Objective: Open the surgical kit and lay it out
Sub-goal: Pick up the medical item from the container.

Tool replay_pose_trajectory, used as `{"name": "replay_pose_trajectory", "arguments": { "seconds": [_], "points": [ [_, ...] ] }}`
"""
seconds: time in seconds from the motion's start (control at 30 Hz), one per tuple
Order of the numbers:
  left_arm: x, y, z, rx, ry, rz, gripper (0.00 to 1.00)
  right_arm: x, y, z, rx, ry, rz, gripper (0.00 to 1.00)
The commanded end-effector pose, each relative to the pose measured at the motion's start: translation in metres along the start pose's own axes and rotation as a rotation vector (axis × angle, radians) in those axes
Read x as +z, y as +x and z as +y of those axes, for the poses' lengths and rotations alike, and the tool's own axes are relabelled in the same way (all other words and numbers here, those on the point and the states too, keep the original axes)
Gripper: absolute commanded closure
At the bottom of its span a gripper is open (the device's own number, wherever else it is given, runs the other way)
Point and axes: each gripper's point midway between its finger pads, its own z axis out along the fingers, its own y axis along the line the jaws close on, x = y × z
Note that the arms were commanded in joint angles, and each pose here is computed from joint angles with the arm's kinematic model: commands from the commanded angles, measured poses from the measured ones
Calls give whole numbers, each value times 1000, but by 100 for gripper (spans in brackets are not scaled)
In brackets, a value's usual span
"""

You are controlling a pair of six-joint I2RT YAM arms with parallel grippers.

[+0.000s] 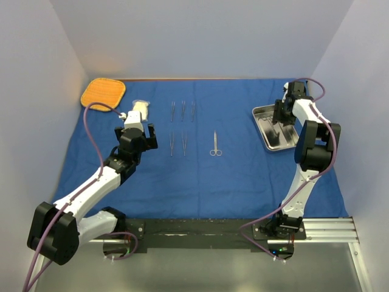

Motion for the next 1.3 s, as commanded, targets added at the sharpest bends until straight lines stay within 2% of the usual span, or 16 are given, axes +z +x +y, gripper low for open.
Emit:
{"name": "replay_pose_trajectory", "arguments": {
  "seconds": [0.0,0.2,0.37,0.6,0.93,1.07,1.27],
  "points": [
    [3,-12,-5,-4,18,-32,4,-19,-2,2,-98,-29,40,51],
    [3,-13,-6,4,27,-31,4,-15,14,-3,-159,-30,122,61],
    [2,-12,-5,13,29,-32,4,-9,18,-1,-204,-55,177,62],
    [-1,-10,-5,15,35,-36,4,-1,9,5,-245,-98,171,66],
    [-1,-12,-6,13,45,-37,4,15,22,14,-306,-130,232,68],
    [-2,-12,-6,16,46,-35,4,25,34,15,-372,-82,282,72],
    [-2,-13,-7,18,51,-37,4,37,60,14,-385,-88,364,92]
  ]
}}
